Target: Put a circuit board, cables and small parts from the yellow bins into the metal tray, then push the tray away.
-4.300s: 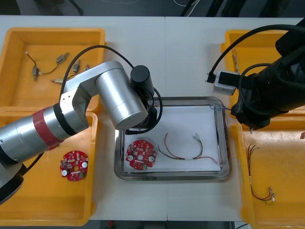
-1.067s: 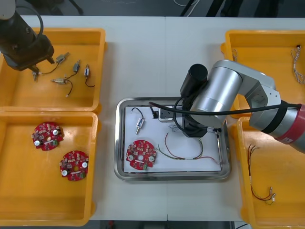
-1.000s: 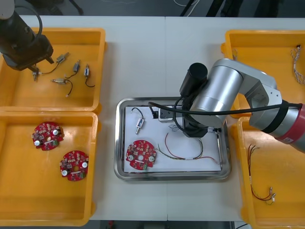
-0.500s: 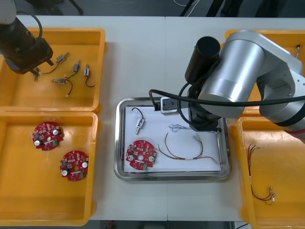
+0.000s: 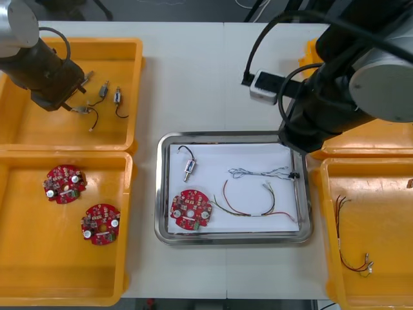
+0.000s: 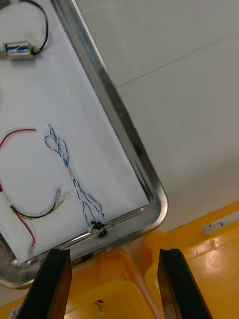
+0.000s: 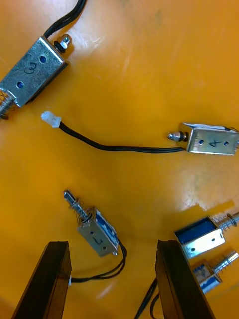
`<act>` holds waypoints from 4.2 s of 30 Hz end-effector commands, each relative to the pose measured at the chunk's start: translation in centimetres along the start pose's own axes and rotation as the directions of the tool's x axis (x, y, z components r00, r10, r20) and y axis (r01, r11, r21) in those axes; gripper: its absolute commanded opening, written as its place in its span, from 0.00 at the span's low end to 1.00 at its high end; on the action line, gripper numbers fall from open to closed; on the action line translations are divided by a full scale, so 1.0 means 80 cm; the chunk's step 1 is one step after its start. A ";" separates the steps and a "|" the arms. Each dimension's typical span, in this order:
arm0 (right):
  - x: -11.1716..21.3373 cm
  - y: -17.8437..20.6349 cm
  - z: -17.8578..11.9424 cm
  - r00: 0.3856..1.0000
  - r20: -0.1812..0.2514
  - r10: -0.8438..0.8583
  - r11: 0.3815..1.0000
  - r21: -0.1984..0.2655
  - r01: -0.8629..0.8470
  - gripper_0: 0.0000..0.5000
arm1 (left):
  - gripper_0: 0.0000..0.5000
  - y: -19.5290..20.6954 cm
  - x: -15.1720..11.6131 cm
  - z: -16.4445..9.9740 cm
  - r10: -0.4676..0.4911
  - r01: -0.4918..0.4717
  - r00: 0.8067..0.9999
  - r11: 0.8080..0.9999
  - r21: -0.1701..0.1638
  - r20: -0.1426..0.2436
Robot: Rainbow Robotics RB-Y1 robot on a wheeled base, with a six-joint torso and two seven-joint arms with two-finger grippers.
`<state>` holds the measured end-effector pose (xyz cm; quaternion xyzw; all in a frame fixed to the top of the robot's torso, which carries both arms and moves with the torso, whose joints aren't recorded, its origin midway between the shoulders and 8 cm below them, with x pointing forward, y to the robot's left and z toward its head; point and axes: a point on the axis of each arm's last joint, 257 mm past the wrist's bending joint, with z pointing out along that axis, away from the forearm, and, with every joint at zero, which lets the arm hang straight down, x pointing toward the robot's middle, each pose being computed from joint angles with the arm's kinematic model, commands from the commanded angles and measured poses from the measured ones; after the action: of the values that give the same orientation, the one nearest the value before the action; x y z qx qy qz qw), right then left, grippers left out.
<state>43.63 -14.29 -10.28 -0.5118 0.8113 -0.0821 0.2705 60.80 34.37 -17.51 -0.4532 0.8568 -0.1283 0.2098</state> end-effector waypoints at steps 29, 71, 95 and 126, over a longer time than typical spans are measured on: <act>0.309 -0.081 -0.101 0.566 -0.008 0.825 0.550 0.246 -0.798 1.00 | 0.00 -0.027 0.030 0.026 0.090 -0.090 0.996 0.996 0.007 -0.006; 0.350 -0.039 -0.075 0.490 -0.072 0.869 0.495 0.172 -0.852 1.00 | 0.00 -0.025 0.058 -0.141 0.496 -0.498 0.867 0.863 -0.081 -0.045; 0.338 -0.038 -0.074 0.529 -0.065 0.846 0.532 0.141 -0.835 1.00 | 0.00 -0.122 0.253 -0.151 0.690 -0.691 0.722 0.722 0.026 0.045; 0.335 -0.037 -0.072 0.540 -0.064 0.839 0.544 0.132 -0.829 1.00 | 0.00 -0.109 0.446 -0.035 0.777 -0.776 0.628 0.629 0.031 -0.050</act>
<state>33.97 -40.00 -14.45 -0.0356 0.9717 -0.0077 0.2333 47.69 3.08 -21.40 -0.0364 0.9790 -0.0171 0.2001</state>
